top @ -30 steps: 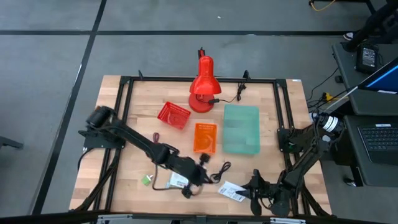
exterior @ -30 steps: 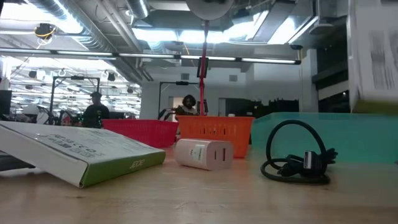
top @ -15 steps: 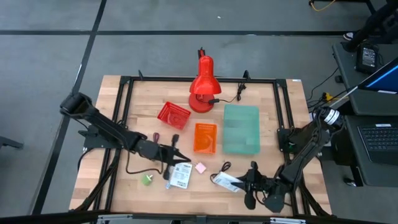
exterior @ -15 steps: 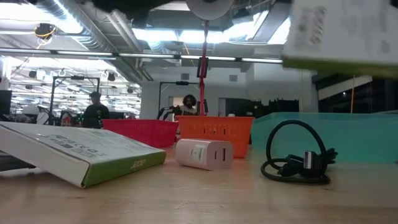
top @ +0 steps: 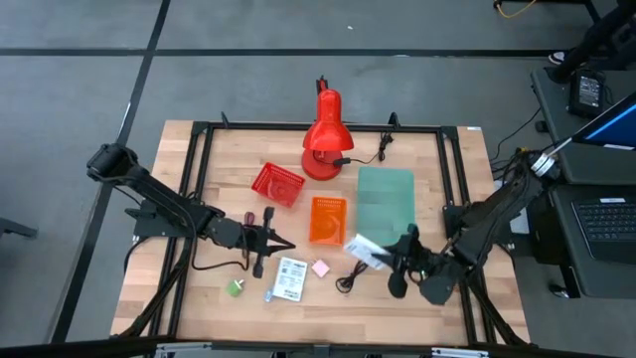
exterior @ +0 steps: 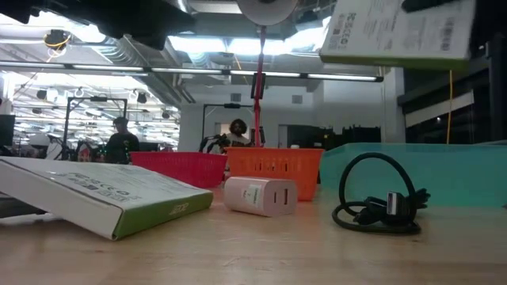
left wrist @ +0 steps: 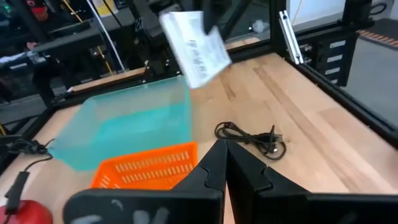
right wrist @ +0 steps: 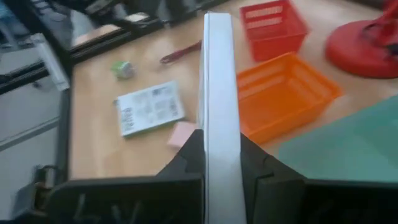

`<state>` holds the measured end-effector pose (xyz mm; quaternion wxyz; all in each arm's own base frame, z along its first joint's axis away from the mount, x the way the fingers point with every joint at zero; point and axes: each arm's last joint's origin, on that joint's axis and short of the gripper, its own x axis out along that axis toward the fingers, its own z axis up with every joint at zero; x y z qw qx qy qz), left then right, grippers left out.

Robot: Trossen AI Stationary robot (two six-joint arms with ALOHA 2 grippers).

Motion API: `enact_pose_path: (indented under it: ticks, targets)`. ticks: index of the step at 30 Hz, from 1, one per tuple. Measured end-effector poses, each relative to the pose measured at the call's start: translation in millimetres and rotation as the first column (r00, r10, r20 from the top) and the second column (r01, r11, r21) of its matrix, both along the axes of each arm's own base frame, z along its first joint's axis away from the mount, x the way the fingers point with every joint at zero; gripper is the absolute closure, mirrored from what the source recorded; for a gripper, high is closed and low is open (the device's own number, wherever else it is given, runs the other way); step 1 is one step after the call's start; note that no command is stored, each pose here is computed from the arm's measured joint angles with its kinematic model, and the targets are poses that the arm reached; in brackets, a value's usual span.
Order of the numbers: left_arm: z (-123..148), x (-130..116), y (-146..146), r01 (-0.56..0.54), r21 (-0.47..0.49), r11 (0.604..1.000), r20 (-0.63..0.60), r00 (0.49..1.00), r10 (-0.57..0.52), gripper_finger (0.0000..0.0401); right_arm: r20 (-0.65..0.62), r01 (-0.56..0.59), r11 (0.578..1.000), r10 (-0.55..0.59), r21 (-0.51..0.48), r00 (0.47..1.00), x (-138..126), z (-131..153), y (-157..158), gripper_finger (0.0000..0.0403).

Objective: Pick and place items into bin
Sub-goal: Put the white card reader box into the light blue bin

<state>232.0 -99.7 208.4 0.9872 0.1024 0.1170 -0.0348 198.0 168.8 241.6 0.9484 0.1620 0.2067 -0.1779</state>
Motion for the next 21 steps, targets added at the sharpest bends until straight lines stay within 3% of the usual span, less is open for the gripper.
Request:
enact_pose_path:
  ticks: [8, 21]
  targets:
    - [-0.1, 1.0, 2.3, 0.003, 0.042, 0.999, -0.001, 1.0, -0.003, 0.04, -0.067, 0.146, 0.989, -0.146, -0.015, 0.987, -11.0, 10.2, -41.2, 0.0377]
    - [-2.9, 7.5, 21.5, 0.0, -0.013, 1.0, -0.046, 0.999, 0.0, 0.04, -0.171, 0.267, 0.964, -0.261, 0.007, 0.95, -20.1, -14.5, -82.9, 0.0377]
